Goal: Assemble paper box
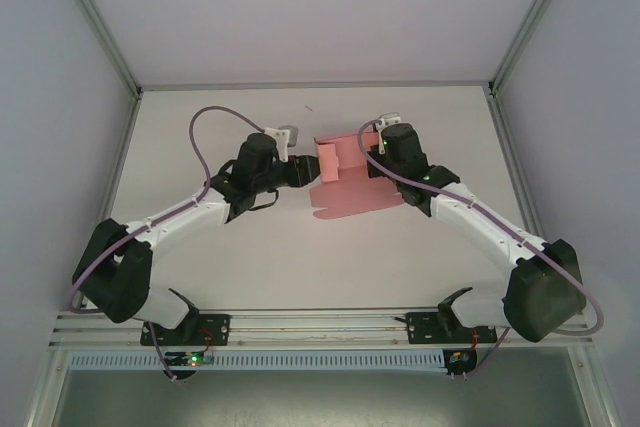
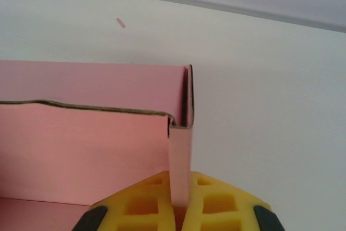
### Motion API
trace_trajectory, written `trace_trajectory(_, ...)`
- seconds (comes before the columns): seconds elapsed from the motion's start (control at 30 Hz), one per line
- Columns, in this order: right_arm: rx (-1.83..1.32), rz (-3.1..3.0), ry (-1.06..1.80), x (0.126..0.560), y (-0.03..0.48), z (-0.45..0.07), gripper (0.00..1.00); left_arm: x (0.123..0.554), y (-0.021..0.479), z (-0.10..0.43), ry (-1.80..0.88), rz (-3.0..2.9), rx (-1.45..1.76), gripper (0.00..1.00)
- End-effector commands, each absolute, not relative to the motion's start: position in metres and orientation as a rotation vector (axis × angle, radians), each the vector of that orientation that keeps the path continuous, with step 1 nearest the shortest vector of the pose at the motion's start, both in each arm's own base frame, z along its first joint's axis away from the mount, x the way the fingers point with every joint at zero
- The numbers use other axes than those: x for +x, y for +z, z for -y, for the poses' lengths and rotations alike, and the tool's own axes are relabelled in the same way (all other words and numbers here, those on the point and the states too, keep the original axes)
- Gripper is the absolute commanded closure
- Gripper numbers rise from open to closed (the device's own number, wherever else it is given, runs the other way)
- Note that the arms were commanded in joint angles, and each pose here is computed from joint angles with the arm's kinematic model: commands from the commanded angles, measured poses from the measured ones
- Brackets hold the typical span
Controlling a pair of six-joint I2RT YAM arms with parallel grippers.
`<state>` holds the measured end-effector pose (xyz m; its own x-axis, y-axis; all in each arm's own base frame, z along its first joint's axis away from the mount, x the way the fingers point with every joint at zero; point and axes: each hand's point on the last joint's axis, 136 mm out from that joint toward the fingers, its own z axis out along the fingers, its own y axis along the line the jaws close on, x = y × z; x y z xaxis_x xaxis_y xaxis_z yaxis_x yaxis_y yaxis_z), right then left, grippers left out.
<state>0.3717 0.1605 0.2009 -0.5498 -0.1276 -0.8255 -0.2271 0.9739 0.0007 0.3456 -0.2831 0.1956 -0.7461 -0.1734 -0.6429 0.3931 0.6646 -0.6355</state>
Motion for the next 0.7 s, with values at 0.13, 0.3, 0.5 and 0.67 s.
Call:
trace_trajectory(0.13, -0.371, -2.113, 0.32, 0.36, 0.222, -0.206, 1.0, 0.328, 0.221, 0.322, -1.273, -2.074, 0.371, 0.56)
trace_trajectory(0.3, -0.388, -2.107, 0.339, 0.355, 0.225, -0.207, 1.0, 0.33, 0.217, 0.32, -1.252, -2.097, 0.364, 0.56)
trace_trajectory(0.5, -0.389, -2.114, 0.343, 0.354, 0.225, -0.204, 1.0, 0.321, 0.219, 0.324, -1.298, -2.078, 0.422, 0.51)
trace_trajectory(0.67, -0.403, -2.11, 0.357, 0.352, 0.228, -0.205, 1.0, 0.307, 0.228, 0.329, -1.365, -2.02, 0.513, 0.49)
